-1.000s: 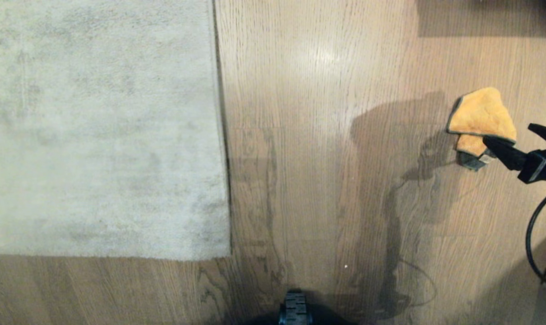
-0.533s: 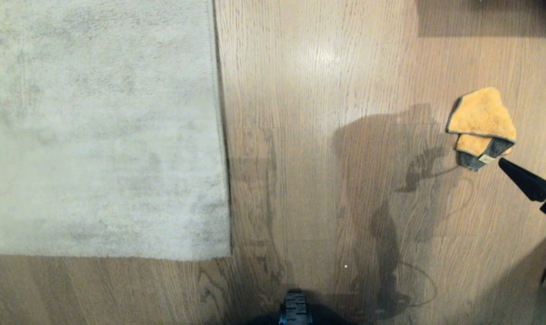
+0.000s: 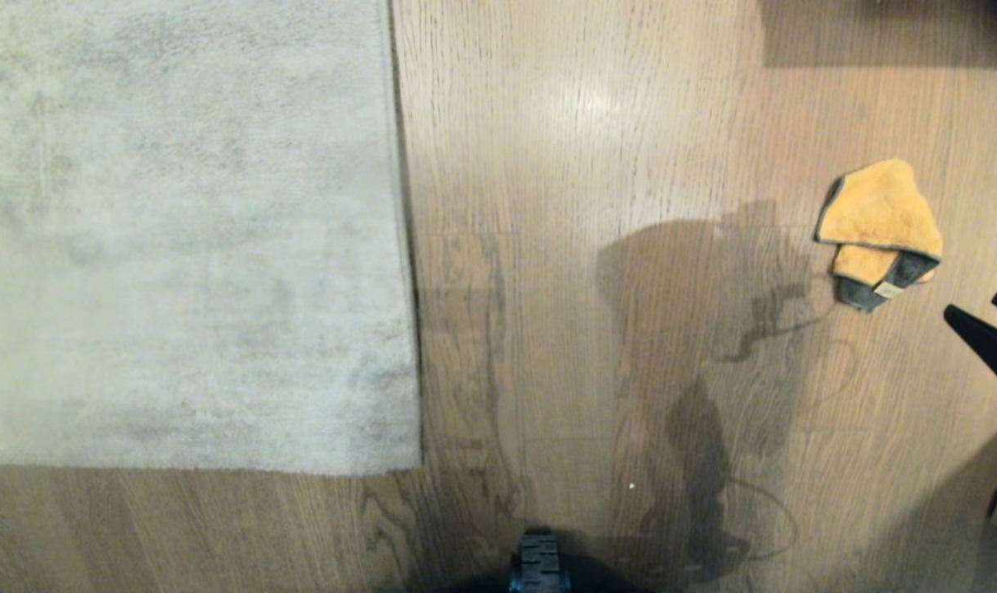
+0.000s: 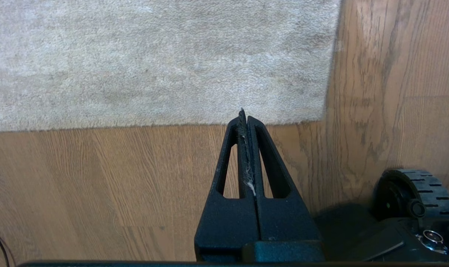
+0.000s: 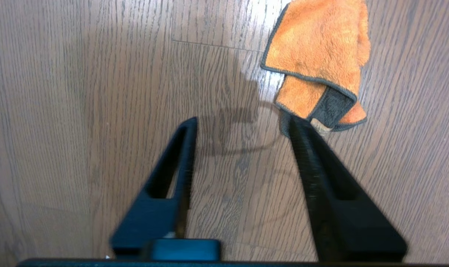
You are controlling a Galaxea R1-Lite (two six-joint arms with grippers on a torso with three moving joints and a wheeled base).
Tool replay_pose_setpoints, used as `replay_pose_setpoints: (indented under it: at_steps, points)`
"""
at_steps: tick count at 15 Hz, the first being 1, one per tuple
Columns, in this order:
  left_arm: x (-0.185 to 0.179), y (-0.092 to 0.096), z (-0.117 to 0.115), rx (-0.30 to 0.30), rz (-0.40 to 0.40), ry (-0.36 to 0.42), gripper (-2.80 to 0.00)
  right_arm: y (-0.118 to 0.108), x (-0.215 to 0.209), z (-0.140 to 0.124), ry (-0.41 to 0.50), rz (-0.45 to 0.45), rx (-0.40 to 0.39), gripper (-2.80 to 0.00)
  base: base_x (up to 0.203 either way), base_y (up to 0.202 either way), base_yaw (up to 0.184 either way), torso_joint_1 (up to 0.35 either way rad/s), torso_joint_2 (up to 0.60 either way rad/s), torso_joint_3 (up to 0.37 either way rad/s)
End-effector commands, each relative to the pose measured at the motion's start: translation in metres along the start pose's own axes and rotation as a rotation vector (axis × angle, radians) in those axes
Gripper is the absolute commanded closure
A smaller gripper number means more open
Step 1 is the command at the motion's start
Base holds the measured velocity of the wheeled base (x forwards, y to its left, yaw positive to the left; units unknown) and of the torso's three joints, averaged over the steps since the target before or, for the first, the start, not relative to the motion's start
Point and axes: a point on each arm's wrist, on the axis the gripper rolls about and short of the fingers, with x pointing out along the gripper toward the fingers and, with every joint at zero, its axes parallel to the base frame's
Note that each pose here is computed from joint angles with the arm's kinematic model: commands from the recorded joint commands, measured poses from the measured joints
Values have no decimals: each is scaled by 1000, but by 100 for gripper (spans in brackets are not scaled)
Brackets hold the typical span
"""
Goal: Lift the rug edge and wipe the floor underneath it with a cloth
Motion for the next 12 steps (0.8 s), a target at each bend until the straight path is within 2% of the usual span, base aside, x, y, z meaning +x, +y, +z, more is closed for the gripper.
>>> replay_pose_setpoints:
  at_steps: [1, 4, 12]
  points:
    - [0, 0, 0, 0, 0, 0, 0, 1, -3, 2, -12, 0, -5, 0, 0, 0, 0, 0, 0, 0]
    - [0, 0, 0, 0, 1, 0, 0, 4, -8, -3, 3, -2, -2, 0, 0, 0, 0, 0, 0, 0]
    - [0, 0, 0, 0, 0, 0, 0, 20, -44, 5, -39, -32, -34, 0, 0, 0, 0, 0, 0, 0]
